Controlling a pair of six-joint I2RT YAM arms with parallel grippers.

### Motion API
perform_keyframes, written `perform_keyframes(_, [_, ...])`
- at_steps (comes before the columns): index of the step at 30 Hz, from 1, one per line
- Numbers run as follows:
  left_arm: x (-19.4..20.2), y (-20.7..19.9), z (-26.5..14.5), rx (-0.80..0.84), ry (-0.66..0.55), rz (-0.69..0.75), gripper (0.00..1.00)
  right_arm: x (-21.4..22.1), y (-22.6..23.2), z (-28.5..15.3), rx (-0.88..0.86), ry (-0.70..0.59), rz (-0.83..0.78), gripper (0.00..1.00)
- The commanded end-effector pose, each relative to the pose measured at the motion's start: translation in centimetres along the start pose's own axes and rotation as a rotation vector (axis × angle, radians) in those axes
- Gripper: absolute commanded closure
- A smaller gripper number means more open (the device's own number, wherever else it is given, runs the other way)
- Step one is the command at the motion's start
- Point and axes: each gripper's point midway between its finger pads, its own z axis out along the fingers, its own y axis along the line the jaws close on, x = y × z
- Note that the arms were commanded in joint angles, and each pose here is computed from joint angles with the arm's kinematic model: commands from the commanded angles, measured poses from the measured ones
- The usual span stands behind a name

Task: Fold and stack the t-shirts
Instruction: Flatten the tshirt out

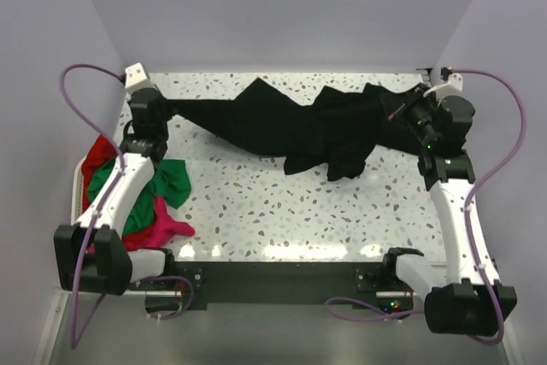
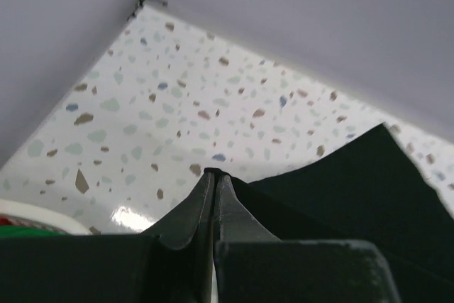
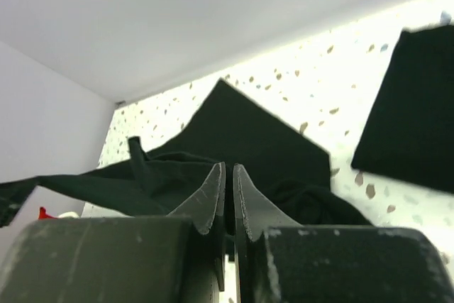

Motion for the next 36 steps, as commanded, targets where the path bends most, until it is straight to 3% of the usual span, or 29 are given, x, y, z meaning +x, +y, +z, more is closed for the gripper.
perform_keyframes(1, [-10.7, -1.2, -4.8, 0.081, -0.258, -0.139, 1.00, -5.2, 2.8, -3.8, 0.014, -0.144, -0.120, 1.00])
perform_keyframes(7, [-19.8, -1.3, -13.8, 0.205, -0.469, -0.219, 1.00, -10.7, 9.2, -13.1, -0.065, -0.356, -0.282, 1.00])
perform_keyframes(13, [-25.4, -0.1, -22.3, 0.288, -0.624, -0.250, 1.00, -14.4, 14.0, -21.6, -0.119, -0.552, -0.377, 1.00])
perform_keyframes(17, [-27.6, -0.9, -24.1, 0.347, -0.682, -0.250, 1.00, -15.8, 15.5, -22.0, -0.138, -0.563, -0.389, 1.00])
perform_keyframes(20, [-28.2, -3.0, -22.2, 0.391, -0.659, -0.220, 1.00, -16.9, 14.5, -18.1, -0.105, -0.518, -0.370, 1.00])
perform_keyframes(30, [-23.7, -10.0, -6.9, 0.410, -0.438, -0.090, 1.00, -17.7, 7.6, -1.8, 0.029, -0.354, -0.306, 1.00])
perform_keyframes(36, [-22.4, -11.2, -4.8, 0.439, -0.415, -0.081, 1.00, -19.1, 7.6, 0.9, 0.029, -0.339, -0.318, 1.00])
